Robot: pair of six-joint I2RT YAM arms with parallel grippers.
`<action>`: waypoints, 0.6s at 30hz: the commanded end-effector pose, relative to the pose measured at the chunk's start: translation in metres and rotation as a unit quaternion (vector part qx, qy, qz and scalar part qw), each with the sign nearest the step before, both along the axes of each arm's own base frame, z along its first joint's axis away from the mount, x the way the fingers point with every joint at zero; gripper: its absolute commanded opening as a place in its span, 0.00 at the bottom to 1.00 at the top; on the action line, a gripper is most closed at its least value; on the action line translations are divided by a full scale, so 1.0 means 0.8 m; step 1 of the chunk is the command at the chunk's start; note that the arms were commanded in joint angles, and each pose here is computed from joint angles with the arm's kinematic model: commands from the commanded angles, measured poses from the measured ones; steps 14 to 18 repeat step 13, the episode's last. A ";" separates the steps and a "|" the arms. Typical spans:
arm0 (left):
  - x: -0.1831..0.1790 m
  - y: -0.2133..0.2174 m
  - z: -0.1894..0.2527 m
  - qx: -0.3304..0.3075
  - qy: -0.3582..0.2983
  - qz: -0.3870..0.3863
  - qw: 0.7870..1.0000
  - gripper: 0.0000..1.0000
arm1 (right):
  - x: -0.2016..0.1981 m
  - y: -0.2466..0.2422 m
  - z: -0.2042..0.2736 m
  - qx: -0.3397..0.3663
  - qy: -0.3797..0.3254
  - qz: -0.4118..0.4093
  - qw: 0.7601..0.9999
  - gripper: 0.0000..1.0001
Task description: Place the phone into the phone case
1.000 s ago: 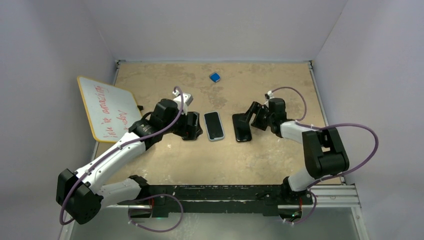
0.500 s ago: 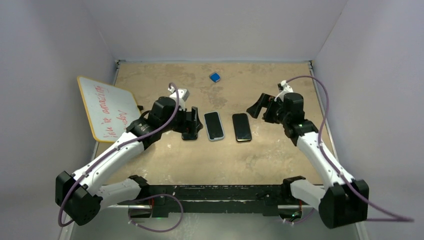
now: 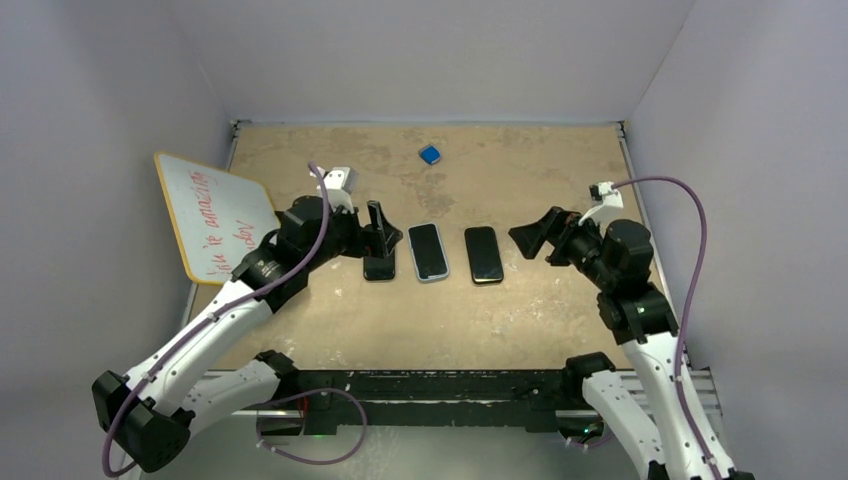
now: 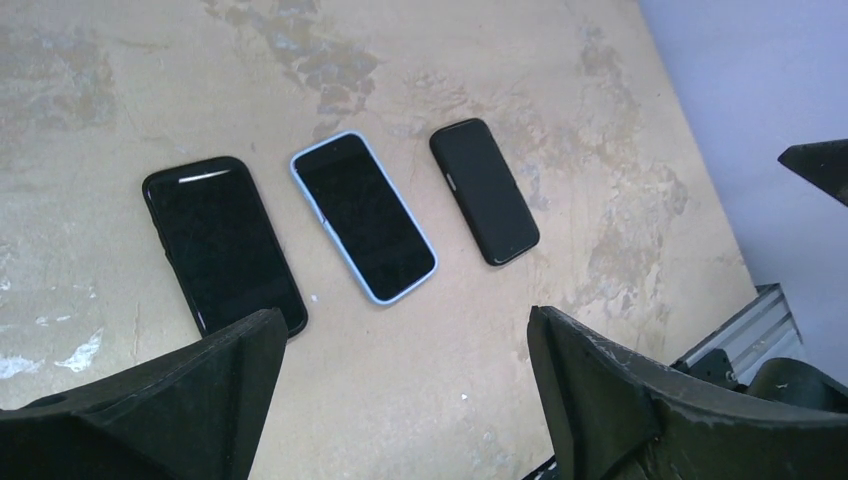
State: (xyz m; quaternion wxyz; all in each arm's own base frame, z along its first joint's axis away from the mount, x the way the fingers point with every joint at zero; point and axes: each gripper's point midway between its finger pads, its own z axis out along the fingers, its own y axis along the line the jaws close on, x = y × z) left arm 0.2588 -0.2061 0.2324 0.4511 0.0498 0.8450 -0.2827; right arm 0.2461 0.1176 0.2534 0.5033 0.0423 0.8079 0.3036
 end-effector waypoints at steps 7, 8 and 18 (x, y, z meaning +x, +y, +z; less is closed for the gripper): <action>0.002 -0.009 0.020 -0.065 -0.038 0.000 0.997 0.94 | -0.013 0.010 0.008 0.021 -0.003 0.024 0.999 0.99; 0.002 -0.009 0.019 -0.066 -0.038 0.002 0.997 0.94 | -0.013 0.010 0.008 0.022 -0.003 0.025 0.999 0.99; 0.002 -0.005 0.028 -0.070 -0.061 0.005 0.996 0.94 | -0.011 0.011 0.010 0.024 -0.005 0.024 0.999 0.99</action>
